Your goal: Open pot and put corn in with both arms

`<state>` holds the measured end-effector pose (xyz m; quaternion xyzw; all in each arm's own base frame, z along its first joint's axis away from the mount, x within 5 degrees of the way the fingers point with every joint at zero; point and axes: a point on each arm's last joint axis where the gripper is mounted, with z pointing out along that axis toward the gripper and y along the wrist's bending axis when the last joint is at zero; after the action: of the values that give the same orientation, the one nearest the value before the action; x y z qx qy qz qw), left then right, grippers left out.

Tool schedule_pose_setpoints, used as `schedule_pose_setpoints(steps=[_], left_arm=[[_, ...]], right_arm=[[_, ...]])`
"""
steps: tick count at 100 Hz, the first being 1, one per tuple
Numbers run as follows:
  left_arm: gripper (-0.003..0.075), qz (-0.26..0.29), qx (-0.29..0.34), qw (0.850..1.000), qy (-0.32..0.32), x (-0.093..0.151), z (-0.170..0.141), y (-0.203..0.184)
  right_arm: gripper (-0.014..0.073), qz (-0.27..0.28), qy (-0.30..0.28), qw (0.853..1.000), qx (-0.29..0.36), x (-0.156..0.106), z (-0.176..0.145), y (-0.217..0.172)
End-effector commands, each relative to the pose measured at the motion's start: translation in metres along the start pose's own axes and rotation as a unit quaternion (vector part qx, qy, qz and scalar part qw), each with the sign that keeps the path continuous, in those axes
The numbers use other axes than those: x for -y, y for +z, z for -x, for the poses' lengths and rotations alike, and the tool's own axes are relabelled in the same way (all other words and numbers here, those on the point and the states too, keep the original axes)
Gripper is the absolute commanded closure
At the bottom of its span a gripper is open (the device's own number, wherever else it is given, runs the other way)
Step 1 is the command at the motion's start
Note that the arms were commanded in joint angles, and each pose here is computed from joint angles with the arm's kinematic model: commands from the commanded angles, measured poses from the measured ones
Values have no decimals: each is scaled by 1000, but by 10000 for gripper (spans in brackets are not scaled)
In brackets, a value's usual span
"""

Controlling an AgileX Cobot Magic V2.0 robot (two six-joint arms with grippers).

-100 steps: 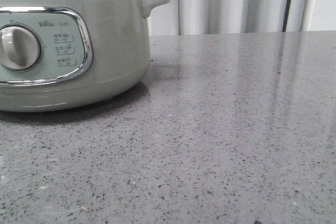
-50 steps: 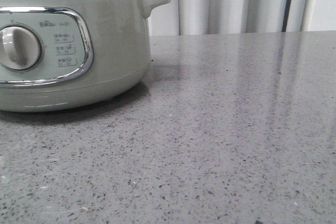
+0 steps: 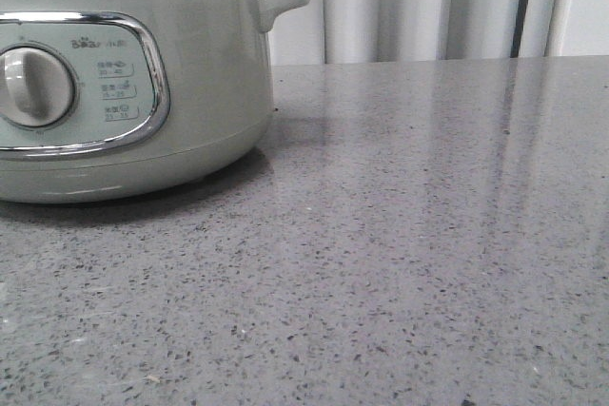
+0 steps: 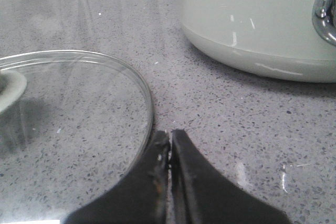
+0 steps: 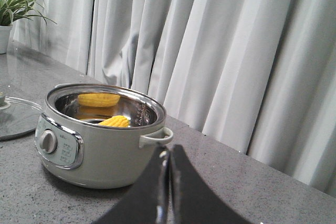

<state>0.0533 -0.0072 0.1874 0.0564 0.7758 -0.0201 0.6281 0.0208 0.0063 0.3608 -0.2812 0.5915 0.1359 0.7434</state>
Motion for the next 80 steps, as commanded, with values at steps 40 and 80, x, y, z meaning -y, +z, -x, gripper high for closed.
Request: schedule_pose_setpoints(steps=[40, 80], left_arm=[[741, 0, 24, 1000, -4, 0, -4, 1], [741, -1, 24, 1000, -6, 0, -4, 1]], right_arm=[[645, -6, -9, 999, 42, 2, 12, 1], [645, -139, -39, 985, -97, -6, -60, -1]])
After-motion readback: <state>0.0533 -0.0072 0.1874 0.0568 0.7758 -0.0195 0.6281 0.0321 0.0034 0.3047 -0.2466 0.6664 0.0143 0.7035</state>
